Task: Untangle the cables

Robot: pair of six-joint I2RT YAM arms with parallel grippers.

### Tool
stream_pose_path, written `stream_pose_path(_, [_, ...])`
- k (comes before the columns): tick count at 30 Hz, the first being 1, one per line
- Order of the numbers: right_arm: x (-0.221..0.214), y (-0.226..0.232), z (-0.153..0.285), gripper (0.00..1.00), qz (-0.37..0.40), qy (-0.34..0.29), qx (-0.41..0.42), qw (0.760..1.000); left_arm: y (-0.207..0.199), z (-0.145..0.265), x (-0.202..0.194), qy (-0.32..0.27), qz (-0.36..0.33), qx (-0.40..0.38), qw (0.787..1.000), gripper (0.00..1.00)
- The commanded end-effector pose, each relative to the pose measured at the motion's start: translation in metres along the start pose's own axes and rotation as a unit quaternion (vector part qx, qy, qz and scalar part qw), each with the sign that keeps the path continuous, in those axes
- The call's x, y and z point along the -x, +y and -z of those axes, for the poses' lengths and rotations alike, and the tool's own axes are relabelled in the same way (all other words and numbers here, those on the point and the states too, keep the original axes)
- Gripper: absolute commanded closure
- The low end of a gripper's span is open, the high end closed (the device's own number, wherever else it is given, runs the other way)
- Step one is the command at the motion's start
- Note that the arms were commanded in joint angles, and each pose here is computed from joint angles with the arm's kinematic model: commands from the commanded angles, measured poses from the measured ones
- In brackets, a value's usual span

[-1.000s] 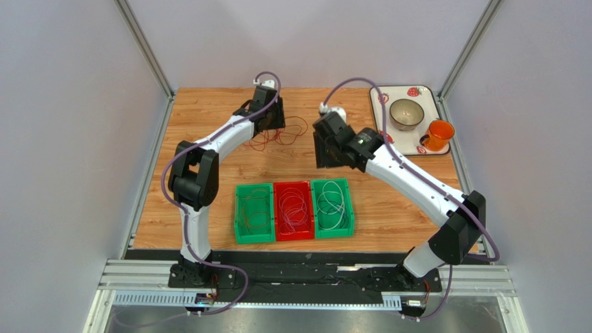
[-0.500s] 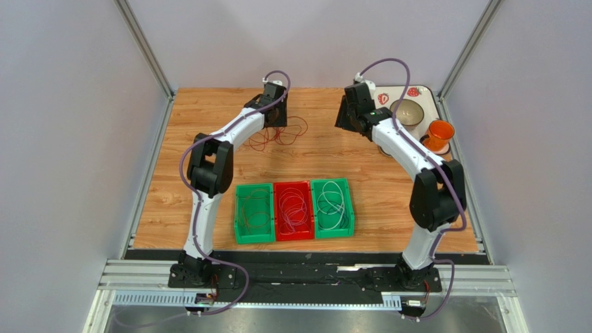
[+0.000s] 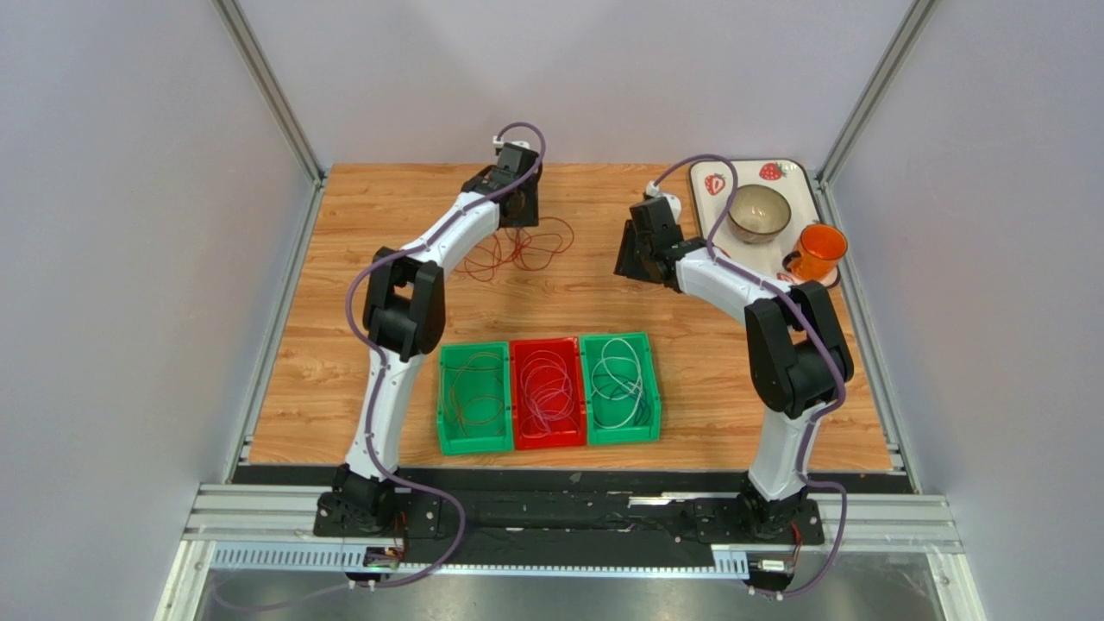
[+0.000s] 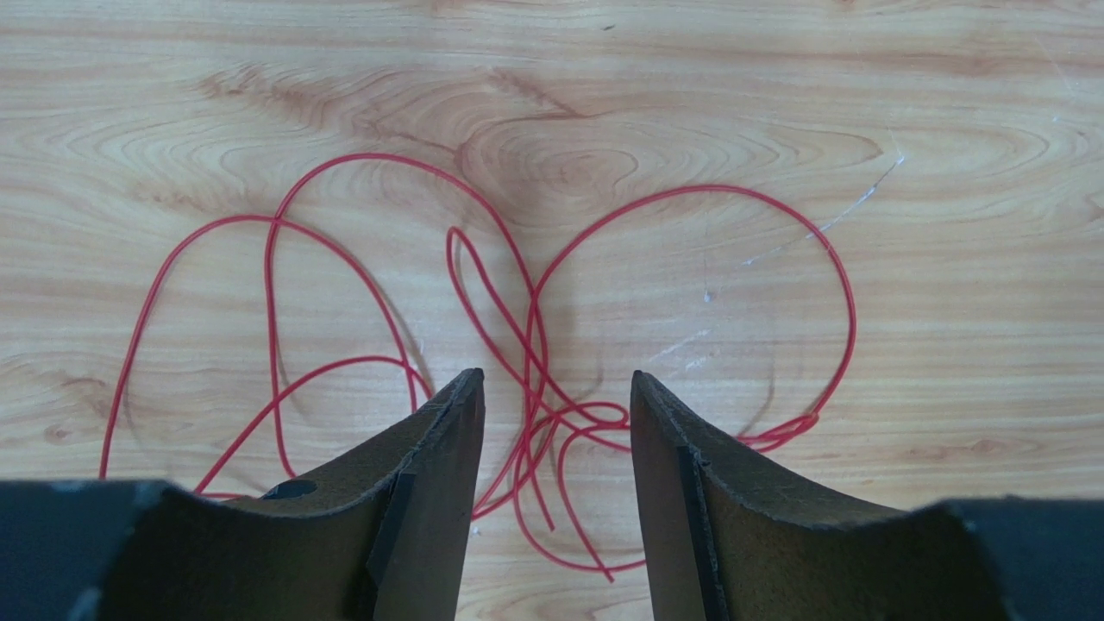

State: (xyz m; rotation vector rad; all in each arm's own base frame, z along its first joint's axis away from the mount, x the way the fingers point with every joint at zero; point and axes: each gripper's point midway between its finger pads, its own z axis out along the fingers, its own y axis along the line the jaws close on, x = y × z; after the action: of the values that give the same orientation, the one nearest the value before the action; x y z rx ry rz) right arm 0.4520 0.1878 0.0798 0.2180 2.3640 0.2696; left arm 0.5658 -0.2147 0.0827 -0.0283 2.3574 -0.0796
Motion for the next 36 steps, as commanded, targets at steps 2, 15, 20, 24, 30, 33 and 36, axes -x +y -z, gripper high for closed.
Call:
stream_pose_path(2, [0.028, 0.020, 0.002, 0.57, -0.016, -0.047, 0.039, 0.998, 0.003, -0.014, 0.000, 0.012, 0.010, 0.011, 1.000, 0.46])
stream_pose_path(15, [0.024, 0.014, -0.005, 0.58, -0.021, -0.029, 0.033, 0.999, 0.006, -0.017, -0.001, 0.016, 0.024, 0.025, 0.999, 1.00])
stream_pose_path(20, [0.023, 0.013, -0.010, 0.58, -0.019, -0.022, 0.032, 0.999, 0.004, -0.004, 0.005, -0.009, 0.032, 0.008, 0.999, 1.00])
stream_pose_path(24, [0.025, 0.025, -0.013, 0.58, -0.012, -0.017, 0.058, 0.998, -0.001, 0.013, 0.016, -0.020, 0.038, -0.013, 0.999, 1.00])
stream_pose_path(30, [0.023, 0.041, -0.020, 0.57, -0.007, -0.002, 0.099, 0.995, -0.009, 0.045, 0.034, -0.046, 0.048, -0.045, 0.997, 1.00])
stream_pose_path(33, [0.022, 0.057, -0.018, 0.57, -0.011, 0.009, 0.151, 0.988, -0.010, 0.070, 0.051, -0.065, 0.051, -0.057, 0.995, 1.00])
stream_pose_path(36, [0.018, 0.068, -0.016, 0.56, -0.008, 0.020, 0.184, 0.983, -0.012, 0.093, 0.065, -0.082, 0.056, -0.072, 0.992, 1.00])
